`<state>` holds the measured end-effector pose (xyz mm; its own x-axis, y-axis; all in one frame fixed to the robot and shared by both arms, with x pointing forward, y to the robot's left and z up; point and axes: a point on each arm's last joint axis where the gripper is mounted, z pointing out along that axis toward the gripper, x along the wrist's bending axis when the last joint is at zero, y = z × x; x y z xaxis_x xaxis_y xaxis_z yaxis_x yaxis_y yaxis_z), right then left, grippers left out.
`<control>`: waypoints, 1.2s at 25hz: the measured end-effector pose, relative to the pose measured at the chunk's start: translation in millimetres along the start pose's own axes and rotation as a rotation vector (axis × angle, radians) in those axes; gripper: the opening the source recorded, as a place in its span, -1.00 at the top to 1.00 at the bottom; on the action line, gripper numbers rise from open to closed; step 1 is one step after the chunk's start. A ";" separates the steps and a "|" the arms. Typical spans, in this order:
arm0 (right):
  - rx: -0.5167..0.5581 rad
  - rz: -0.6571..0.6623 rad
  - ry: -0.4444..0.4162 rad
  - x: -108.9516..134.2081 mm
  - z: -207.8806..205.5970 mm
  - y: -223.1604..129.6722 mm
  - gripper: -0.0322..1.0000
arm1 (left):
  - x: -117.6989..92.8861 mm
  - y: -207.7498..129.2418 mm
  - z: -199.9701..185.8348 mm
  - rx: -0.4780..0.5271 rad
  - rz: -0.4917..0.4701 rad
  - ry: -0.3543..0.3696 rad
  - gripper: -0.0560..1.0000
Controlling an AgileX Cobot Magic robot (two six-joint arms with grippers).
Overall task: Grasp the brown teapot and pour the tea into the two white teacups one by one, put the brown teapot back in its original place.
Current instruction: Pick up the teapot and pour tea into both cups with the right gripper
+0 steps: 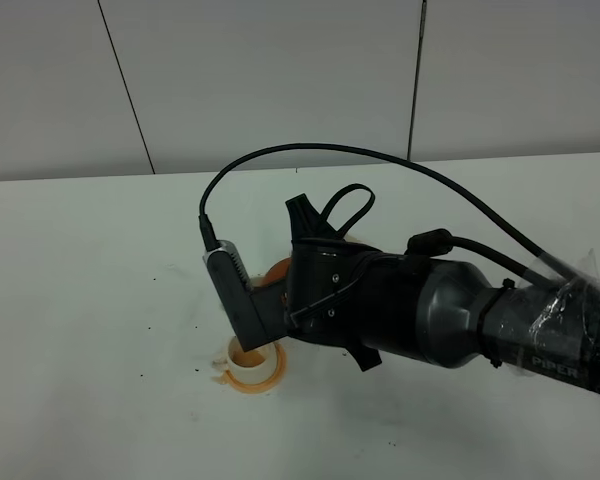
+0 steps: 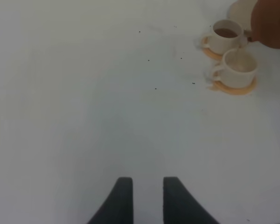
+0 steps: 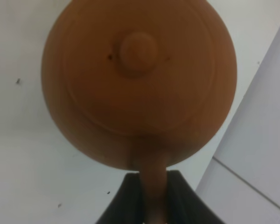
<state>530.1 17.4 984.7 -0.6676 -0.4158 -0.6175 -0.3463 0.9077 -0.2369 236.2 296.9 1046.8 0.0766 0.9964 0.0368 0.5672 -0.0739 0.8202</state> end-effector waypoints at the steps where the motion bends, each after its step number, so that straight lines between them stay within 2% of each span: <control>1: 0.002 0.002 0.004 0.1 0.5 -1.1 0.75 | 0.0 0.0 0.0 0.000 0.000 0.000 0.45; 30: 0.011 -0.042 0.031 4.8 8.4 0.6 0.75 | 0.0 0.0 0.0 0.000 0.000 0.000 0.45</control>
<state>532.2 16.4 975.3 -0.6728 -0.4554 -0.5830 -0.3676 0.8897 -0.2706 236.2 296.9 1046.8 0.0766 0.9964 0.0368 0.5672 -0.0739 0.8202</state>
